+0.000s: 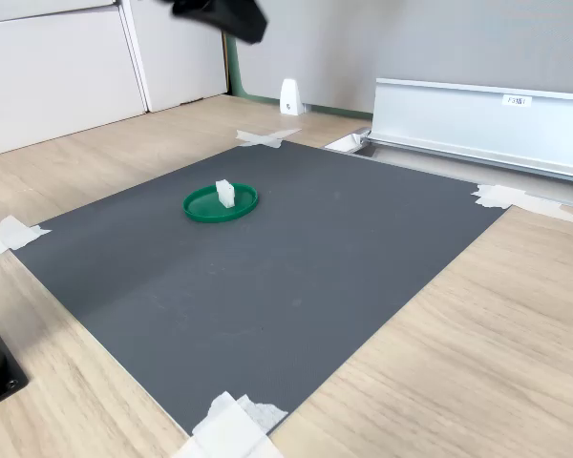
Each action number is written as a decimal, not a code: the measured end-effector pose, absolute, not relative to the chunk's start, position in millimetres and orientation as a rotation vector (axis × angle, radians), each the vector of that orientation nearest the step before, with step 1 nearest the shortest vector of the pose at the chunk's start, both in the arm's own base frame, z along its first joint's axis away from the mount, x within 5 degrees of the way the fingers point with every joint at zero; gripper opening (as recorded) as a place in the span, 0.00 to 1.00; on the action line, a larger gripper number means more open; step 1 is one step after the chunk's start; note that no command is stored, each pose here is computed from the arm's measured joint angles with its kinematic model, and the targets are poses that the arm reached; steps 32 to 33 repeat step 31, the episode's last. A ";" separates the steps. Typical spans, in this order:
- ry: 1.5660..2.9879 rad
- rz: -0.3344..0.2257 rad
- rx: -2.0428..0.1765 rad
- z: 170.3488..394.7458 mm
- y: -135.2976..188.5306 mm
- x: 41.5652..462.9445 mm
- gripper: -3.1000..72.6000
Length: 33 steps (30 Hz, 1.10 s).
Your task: Grasp a white terminal and put it on the green lid.
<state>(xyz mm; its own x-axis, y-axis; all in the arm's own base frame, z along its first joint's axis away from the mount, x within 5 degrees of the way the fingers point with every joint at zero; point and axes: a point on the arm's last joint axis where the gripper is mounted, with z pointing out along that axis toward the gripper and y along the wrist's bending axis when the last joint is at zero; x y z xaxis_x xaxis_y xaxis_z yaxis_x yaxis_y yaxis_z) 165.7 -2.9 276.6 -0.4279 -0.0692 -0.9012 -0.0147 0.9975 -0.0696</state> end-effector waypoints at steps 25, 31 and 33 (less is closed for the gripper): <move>1.590 -0.077 -0.051 209.5 -1.0 58.1 0.03; 1.590 -0.077 -0.052 209.5 -1.0 58.1 0.03; 1.590 -0.077 -0.052 209.5 -1.0 58.1 0.03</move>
